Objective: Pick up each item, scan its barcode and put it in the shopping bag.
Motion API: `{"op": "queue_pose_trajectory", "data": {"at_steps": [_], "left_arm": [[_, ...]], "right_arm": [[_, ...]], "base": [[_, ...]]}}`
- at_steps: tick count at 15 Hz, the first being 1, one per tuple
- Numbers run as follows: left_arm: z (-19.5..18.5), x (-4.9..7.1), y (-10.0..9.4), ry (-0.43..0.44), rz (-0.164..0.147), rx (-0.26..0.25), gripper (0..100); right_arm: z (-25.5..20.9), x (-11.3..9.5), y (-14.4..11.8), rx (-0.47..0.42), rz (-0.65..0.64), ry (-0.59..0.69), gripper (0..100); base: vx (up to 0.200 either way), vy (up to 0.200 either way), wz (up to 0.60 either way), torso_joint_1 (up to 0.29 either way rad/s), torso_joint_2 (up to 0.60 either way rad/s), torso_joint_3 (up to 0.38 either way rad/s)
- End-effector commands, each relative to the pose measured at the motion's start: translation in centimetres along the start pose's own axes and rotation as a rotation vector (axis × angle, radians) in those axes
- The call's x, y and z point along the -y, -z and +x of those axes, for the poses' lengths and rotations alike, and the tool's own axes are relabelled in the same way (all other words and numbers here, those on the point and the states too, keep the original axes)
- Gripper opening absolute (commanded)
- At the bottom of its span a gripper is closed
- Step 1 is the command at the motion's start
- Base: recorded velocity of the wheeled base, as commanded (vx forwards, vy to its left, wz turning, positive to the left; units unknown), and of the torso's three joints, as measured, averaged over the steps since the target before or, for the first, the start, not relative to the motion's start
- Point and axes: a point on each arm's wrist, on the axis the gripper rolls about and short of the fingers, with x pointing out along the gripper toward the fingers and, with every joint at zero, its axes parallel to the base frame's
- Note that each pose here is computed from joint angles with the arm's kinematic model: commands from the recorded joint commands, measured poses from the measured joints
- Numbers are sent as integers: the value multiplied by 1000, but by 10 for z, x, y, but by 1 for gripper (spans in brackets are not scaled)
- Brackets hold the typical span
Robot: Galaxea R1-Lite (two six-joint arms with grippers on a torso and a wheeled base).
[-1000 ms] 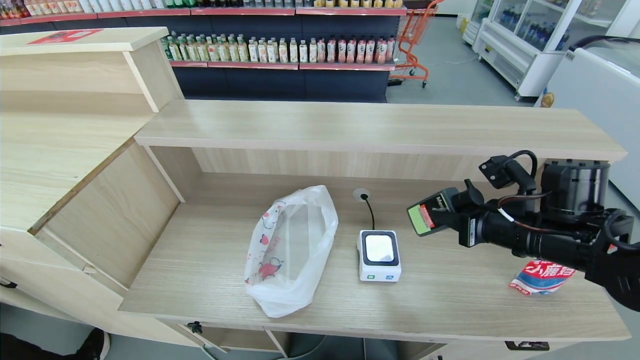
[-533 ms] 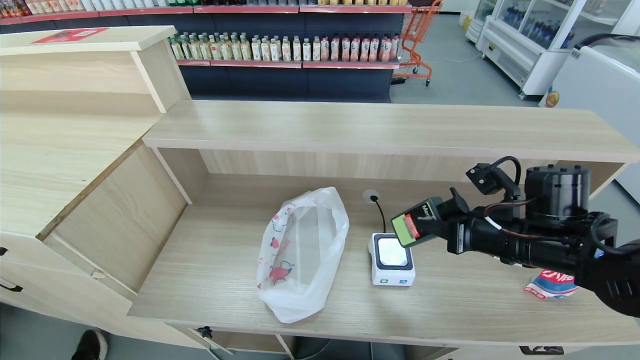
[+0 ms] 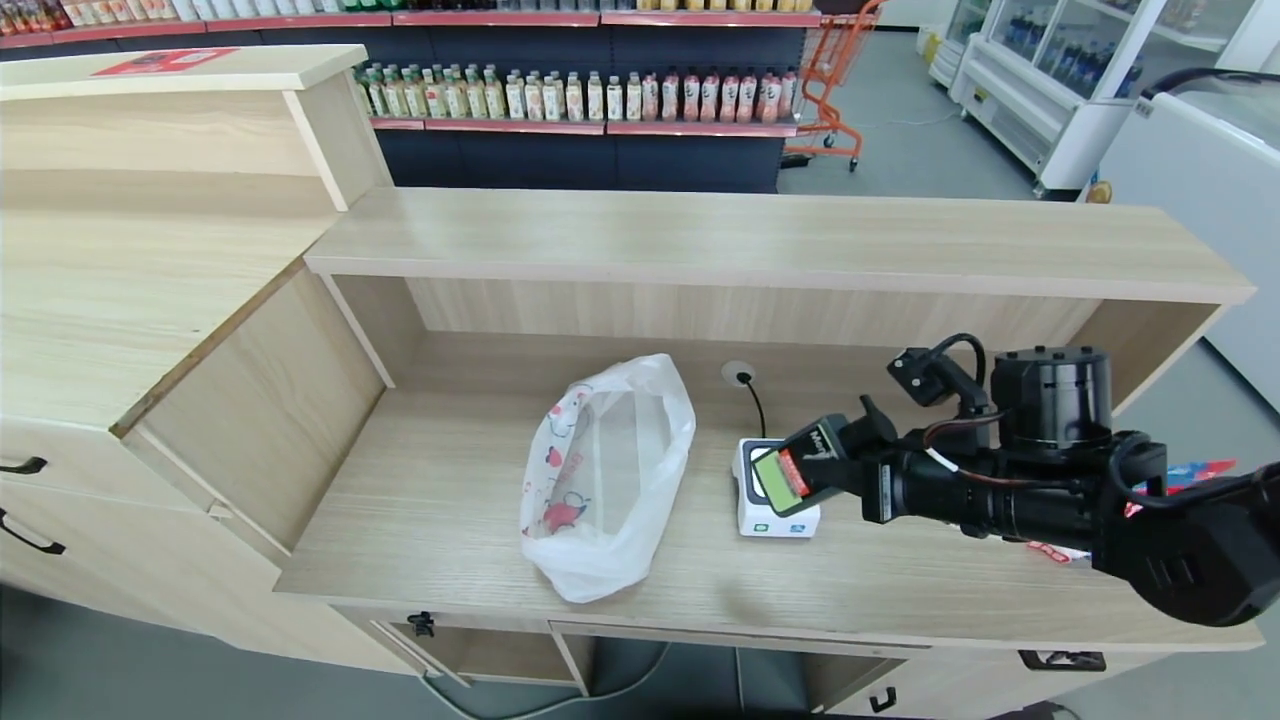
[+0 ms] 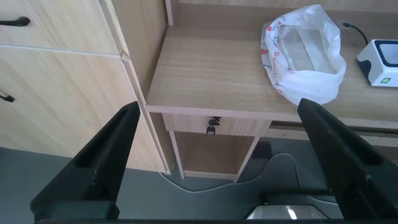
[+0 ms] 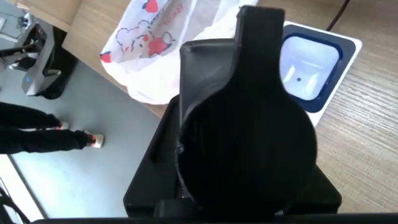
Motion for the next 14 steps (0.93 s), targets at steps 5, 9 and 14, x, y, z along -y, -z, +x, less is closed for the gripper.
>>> {"op": "queue_pose_trajectory", "data": {"at_steps": [5, 9, 14], "left_arm": [[0, 0, 0, 0, -2, 1, 100], [0, 0, 0, 0, 0, 0, 100], [0, 0, 0, 0, -2, 0, 100]], "right_arm": [[66, -2, -10, 5, -45, -62, 0], [114, -15, 1, -15, -115, -120, 0], [182, -22, 34, -29, -445, -173, 0]], "base": [[0, 0, 0, 0, 0, 0], [0, 0, 0, 0, 0, 0], [0, 0, 0, 0, 0, 0]]}}
